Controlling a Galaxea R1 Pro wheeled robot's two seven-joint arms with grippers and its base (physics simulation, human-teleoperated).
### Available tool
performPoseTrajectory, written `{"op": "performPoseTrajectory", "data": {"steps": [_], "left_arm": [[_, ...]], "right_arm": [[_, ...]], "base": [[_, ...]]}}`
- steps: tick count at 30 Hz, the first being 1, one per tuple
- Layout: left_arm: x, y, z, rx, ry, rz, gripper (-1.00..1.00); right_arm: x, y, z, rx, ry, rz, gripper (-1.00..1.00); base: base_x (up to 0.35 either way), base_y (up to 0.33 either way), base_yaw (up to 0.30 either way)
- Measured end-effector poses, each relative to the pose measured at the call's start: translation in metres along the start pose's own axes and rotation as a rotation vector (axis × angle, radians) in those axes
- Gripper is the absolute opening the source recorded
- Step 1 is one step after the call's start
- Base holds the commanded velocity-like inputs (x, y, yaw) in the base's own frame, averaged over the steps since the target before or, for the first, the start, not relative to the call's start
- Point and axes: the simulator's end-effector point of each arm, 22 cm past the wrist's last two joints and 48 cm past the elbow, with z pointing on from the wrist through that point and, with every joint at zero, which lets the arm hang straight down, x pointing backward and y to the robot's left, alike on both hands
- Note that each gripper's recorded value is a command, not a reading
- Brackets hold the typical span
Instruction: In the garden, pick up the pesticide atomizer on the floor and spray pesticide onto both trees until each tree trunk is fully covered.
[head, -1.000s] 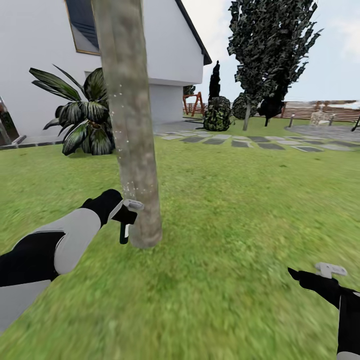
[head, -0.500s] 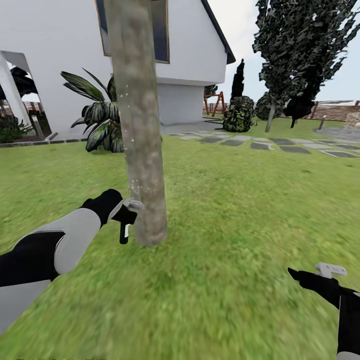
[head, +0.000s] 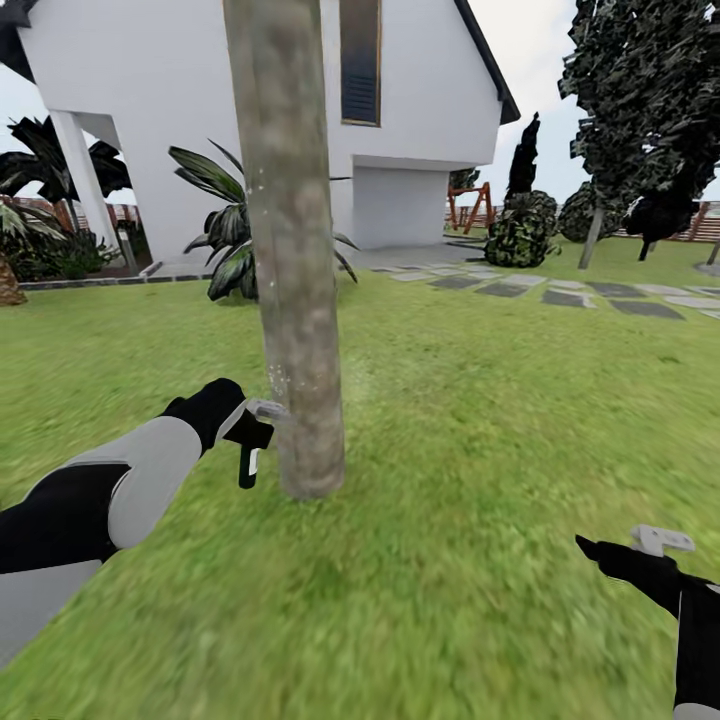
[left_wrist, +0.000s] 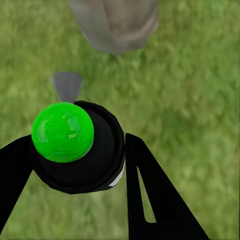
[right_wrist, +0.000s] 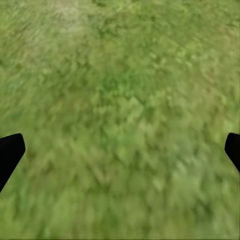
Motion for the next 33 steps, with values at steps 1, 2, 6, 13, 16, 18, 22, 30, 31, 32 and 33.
{"op": "performPoseTrajectory", "data": {"steps": [1, 2, 6, 13, 16, 18, 22, 30, 31, 32, 33], "left_arm": [[0.000, 0.000, 0.000, 0.001, 0.000, -0.001, -1.00], [0.000, 0.000, 0.000, 0.000, 0.000, 0.000, -1.00], [0.009, -0.003, 0.006, 0.005, 0.014, -0.001, -1.00], [0.016, -0.004, 0.010, 0.007, 0.025, -0.001, -1.00], [0.017, -0.003, 0.011, 0.006, 0.026, -0.001, -1.00], [0.021, -0.005, 0.013, 0.009, 0.032, -0.003, -1.00], [0.028, -0.006, 0.017, 0.011, 0.043, -0.003, -1.00], [0.031, 0.009, 0.016, -0.007, 0.044, -0.015, -1.00], [0.031, 0.010, 0.016, -0.007, 0.044, -0.018, -1.00], [0.031, 0.010, 0.016, -0.007, 0.044, -0.020, -1.00], [0.031, 0.010, 0.016, -0.007, 0.044, -0.020, -1.00]], "right_arm": [[0.000, 0.000, 0.000, 0.000, 0.000, 0.000, 1.00], [0.000, 0.000, 0.000, 0.000, 0.000, 0.000, 1.00], [0.000, 0.000, 0.000, 0.000, 0.001, 0.000, 1.00], [0.000, 0.000, 0.000, 0.000, 0.000, 0.000, 1.00], [0.000, 0.000, 0.000, 0.000, 0.000, 0.000, 1.00], [0.000, 0.000, 0.000, 0.000, 0.000, 0.000, 1.00], [0.000, 0.000, 0.000, 0.000, 0.000, 0.000, 1.00], [0.000, 0.000, 0.000, 0.000, 0.000, -0.001, 1.00], [0.000, 0.000, 0.000, 0.000, 0.000, 0.000, 1.00], [0.000, 0.000, 0.000, 0.000, 0.000, 0.000, 1.00], [0.000, 0.000, 0.000, 0.000, 0.000, 0.000, 1.00]], "base": [[0.045, -0.303, 0.123], [0.029, -0.308, 0.079], [0.008, -0.313, 0.021], [0.000, -0.269, -0.014], [0.000, -0.038, -0.228], [0.000, -0.009, -0.161], [-0.129, -0.001, -0.020], [-0.067, 0.023, -0.001], [-0.195, 0.169, 0.000], [-0.221, 0.195, 0.000], [-0.217, 0.188, 0.000]]}}
